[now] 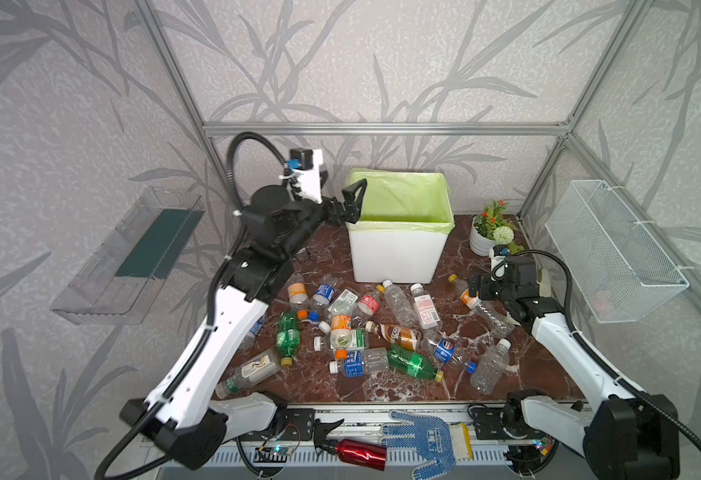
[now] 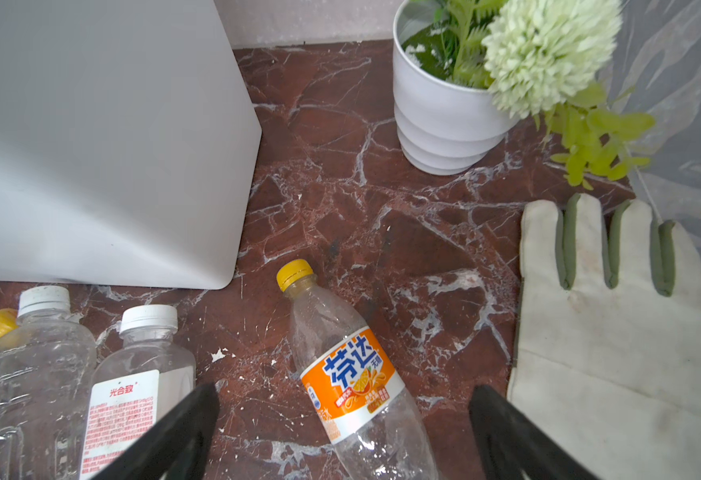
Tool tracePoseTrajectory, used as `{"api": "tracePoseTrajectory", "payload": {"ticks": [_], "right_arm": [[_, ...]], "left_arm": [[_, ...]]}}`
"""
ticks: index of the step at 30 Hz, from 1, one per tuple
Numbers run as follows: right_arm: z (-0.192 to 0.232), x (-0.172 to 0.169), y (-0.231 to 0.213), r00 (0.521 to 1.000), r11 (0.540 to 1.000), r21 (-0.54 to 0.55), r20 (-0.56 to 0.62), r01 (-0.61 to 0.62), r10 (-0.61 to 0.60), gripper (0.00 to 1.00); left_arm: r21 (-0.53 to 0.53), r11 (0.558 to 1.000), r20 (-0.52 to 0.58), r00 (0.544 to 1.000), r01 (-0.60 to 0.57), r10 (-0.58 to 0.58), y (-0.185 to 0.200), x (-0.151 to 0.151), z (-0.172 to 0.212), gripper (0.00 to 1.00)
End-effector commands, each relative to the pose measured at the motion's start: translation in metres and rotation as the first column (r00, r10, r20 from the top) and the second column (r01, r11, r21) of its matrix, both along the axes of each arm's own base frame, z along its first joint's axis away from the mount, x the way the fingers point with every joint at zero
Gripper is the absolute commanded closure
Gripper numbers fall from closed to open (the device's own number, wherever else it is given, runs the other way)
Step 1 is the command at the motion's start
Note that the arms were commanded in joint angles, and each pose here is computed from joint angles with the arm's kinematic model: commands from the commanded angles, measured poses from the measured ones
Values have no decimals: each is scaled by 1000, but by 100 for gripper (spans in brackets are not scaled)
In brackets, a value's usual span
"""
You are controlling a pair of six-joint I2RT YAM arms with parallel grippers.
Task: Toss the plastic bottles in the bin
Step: 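Withdraw the left gripper while the right gripper grasps the yellow-capped orange-label bottle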
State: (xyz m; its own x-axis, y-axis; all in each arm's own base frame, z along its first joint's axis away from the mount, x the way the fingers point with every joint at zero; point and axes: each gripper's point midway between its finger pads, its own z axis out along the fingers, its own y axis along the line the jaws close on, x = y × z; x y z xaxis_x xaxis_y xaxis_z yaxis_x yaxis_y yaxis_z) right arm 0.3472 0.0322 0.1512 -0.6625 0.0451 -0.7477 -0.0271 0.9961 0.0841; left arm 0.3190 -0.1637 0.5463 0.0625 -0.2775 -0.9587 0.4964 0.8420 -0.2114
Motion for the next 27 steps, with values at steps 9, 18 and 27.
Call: {"api": "tracePoseTrajectory", "payload": {"ticks": [9,18,27], "right_arm": [[-29,10,5,980,997,-49,-193,-64,54,11],[-68,-8,2,892,953,-236,-448,-189,66,11],[-91,-10,-17,800,874,-395,-600,-282,-12,15]], "left_arm": [[4,948,-276,911,-318,306,75,-24,-122,1],[221,870,-424,760,-440,492,114,-38,-210,1],[191,905,-587,695,-380,415,122,-21,-276,1]]}}
